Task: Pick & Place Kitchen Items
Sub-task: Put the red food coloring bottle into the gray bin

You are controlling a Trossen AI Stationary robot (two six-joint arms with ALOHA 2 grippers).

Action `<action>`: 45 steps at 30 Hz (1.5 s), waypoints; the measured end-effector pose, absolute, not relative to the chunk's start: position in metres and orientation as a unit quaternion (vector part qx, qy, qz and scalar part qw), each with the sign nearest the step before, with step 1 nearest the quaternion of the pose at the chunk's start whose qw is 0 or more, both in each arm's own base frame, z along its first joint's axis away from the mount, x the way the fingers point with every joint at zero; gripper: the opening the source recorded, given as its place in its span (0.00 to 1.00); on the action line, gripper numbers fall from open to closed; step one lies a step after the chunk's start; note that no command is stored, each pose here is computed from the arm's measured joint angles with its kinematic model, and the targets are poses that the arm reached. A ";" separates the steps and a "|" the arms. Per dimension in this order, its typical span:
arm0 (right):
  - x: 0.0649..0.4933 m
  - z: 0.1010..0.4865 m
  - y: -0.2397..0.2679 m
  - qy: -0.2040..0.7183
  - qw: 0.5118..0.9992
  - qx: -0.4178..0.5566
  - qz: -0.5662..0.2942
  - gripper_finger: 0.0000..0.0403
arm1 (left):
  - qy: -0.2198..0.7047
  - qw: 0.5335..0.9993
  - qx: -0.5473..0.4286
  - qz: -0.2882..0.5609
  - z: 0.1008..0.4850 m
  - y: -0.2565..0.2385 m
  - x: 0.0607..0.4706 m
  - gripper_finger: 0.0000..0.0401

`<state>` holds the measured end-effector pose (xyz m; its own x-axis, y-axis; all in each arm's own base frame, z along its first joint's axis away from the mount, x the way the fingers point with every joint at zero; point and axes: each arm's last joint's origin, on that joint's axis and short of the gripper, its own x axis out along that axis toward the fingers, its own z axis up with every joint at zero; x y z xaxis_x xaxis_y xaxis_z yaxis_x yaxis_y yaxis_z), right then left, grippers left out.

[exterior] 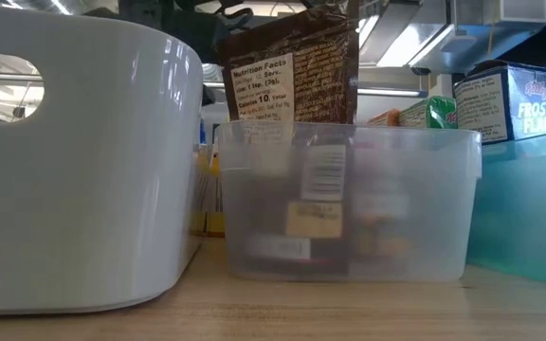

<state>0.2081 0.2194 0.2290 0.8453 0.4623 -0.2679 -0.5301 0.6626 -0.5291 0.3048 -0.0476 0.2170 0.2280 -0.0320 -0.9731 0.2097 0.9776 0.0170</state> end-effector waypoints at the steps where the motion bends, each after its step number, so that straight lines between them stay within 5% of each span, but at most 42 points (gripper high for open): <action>1: 0.208 0.229 0.219 0.055 0.910 -0.307 0.273 0.53 | 0.623 0.775 0.074 -0.077 0.218 -0.048 0.303 0.29; 9: 0.208 0.229 0.219 0.055 0.910 -0.307 0.272 0.53 | 0.644 0.756 0.109 -0.045 0.238 -0.049 0.301 0.29; 29: 0.212 0.229 0.216 0.059 0.914 -0.304 0.263 0.53 | 0.613 0.767 0.185 0.043 0.356 -0.089 0.278 0.29; 34: 0.213 0.229 0.214 0.065 0.918 -0.292 0.259 0.53 | 0.576 0.797 0.185 0.000 0.373 -0.112 0.270 0.29; 45: 0.213 0.228 0.214 0.067 0.918 -0.293 0.260 0.53 | 0.509 0.807 0.179 -0.239 0.374 -0.171 0.255 0.29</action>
